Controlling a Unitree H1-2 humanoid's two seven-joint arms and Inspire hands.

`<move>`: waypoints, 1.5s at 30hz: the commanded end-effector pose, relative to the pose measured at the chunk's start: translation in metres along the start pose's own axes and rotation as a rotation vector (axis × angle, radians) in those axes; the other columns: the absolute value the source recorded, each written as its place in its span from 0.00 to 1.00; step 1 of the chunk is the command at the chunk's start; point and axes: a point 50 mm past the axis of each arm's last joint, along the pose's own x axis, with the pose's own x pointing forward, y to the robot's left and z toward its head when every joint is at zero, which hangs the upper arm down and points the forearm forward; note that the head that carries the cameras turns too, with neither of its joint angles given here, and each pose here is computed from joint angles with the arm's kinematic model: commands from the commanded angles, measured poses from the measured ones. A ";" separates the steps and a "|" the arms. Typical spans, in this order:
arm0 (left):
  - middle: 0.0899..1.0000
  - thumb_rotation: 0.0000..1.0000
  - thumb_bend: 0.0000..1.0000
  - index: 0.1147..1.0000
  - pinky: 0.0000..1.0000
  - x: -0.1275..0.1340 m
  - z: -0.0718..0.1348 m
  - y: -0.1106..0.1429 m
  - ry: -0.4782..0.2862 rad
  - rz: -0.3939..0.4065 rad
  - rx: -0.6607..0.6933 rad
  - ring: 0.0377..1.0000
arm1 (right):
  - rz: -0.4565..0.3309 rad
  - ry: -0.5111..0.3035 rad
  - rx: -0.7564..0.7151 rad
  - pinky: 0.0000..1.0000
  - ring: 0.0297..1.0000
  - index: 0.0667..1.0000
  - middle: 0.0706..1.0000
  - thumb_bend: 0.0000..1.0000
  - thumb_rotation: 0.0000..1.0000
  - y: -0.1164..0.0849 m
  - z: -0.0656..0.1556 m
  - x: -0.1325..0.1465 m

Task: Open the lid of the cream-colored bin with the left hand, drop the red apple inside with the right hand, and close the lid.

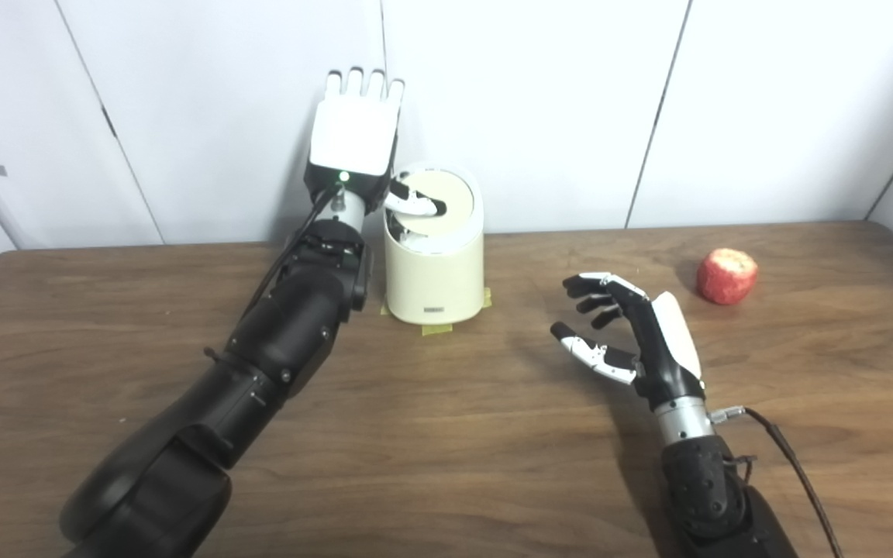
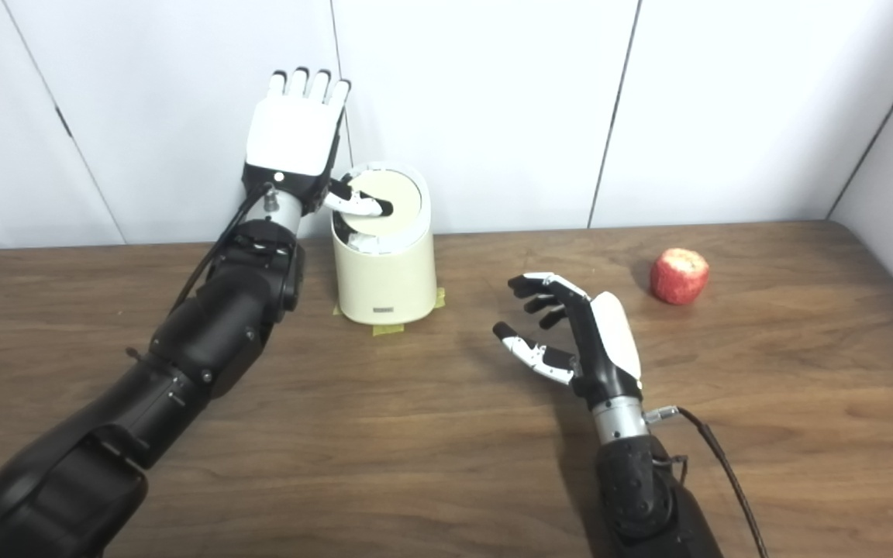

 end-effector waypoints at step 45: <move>0.80 0.91 0.25 0.77 0.76 -0.195 -0.084 -0.049 0.003 0.200 -0.985 0.82 | 0.016 -0.181 -0.482 0.66 0.75 0.75 0.76 0.82 0.40 -0.117 0.062 0.088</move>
